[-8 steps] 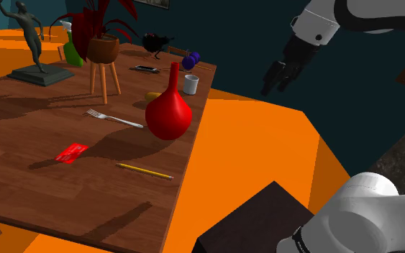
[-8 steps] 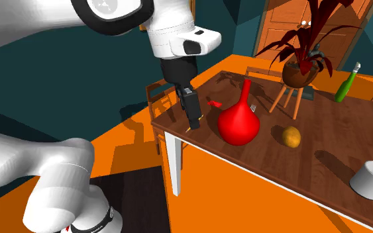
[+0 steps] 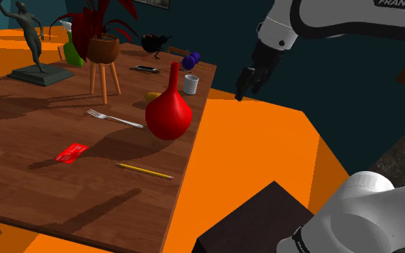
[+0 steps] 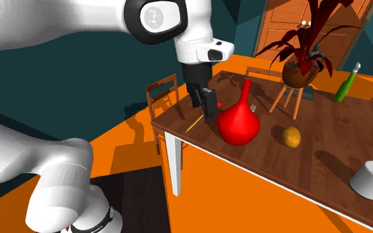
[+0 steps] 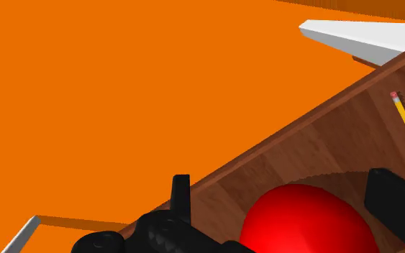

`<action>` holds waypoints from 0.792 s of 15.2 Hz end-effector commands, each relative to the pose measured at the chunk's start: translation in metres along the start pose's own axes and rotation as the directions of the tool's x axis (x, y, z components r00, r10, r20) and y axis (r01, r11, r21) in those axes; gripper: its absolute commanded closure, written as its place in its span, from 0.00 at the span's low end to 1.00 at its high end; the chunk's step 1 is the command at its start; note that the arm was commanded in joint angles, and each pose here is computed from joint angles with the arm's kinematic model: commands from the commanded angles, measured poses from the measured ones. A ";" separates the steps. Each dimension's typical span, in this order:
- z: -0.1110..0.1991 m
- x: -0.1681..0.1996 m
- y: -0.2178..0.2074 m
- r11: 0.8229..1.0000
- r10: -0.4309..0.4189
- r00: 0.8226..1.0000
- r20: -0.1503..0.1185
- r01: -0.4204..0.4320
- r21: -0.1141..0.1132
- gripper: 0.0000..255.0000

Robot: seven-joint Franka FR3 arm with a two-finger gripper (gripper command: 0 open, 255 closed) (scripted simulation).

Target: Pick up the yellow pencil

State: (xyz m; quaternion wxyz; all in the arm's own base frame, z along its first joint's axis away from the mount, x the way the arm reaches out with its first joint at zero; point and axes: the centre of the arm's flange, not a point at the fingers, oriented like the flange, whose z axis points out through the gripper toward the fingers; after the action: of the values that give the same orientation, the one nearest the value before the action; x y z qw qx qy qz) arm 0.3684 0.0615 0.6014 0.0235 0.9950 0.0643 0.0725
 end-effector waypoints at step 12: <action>0.084 0.099 -0.122 0.969 -0.245 0.966 0.075 0.244 0.024 0.00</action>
State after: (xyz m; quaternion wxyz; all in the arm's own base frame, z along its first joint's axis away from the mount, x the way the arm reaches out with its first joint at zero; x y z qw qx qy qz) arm 0.4558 0.1811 0.5329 0.0277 0.9834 0.1763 0.0331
